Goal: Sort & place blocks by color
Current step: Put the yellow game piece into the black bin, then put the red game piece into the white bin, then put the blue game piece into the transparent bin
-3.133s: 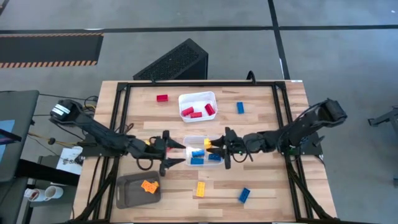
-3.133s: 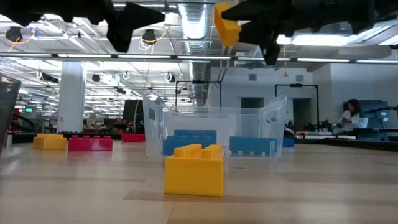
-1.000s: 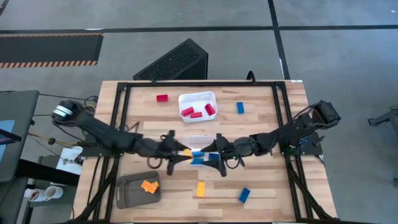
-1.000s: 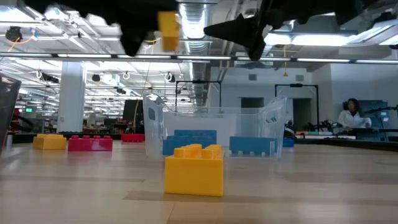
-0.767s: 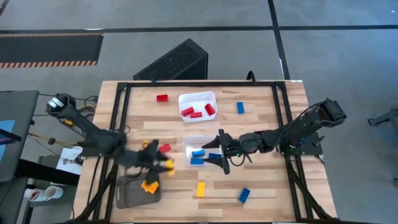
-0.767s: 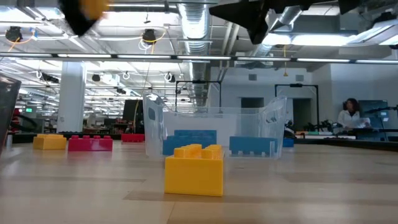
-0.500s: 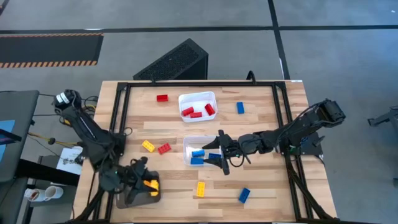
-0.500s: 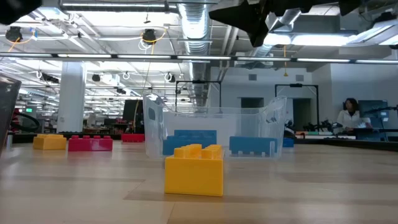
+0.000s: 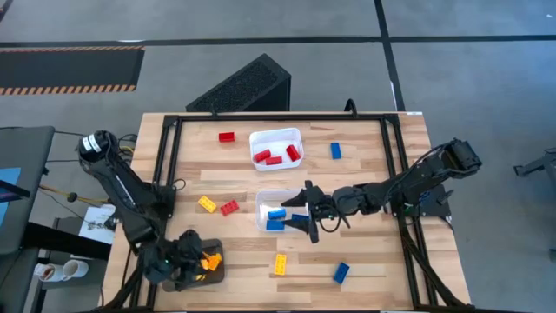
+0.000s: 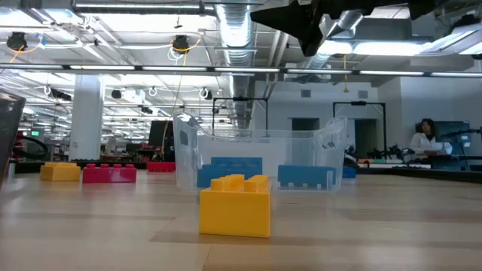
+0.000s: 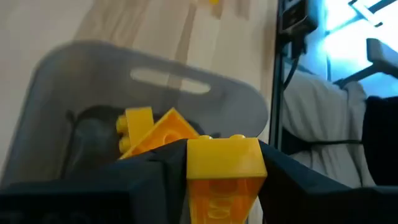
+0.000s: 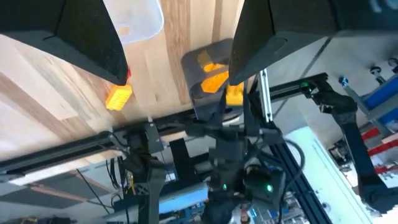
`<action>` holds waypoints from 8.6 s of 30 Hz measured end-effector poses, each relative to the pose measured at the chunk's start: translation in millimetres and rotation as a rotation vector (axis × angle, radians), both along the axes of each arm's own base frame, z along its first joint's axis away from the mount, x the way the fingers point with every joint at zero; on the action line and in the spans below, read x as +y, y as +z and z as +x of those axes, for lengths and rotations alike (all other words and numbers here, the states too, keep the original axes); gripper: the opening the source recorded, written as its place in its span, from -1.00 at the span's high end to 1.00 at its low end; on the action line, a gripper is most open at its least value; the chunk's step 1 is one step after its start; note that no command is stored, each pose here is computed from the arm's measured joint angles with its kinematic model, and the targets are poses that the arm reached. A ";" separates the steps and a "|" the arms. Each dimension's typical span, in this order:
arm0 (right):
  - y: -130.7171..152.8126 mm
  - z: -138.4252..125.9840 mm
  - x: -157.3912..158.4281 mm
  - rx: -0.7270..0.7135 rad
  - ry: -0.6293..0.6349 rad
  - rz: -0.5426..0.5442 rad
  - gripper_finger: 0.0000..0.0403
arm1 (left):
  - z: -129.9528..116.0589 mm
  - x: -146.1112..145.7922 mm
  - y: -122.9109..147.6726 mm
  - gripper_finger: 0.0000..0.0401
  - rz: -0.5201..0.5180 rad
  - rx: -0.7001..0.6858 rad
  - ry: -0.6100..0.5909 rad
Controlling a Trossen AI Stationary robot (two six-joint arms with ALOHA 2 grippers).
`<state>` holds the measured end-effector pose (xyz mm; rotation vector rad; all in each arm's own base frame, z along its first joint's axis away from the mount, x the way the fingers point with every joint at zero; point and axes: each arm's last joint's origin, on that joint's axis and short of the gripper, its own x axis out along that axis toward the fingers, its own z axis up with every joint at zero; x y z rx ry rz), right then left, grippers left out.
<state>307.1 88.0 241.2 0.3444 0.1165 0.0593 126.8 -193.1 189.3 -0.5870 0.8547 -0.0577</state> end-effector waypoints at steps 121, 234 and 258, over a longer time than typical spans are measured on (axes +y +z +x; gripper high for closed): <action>-12.1 -0.8 -5.1 0.125 -0.038 0.007 -0.50 | 81.7 149.9 -77.6 0.45 0.455 0.160 0.391; -76.4 -67.3 -199.2 0.945 -1.023 0.155 -0.50 | 46.3 147.1 19.3 0.45 0.393 -0.869 0.308; -122.8 -64.0 -227.3 1.109 -0.926 0.184 -0.29 | 59.5 132.1 4.5 0.45 0.379 -0.864 0.288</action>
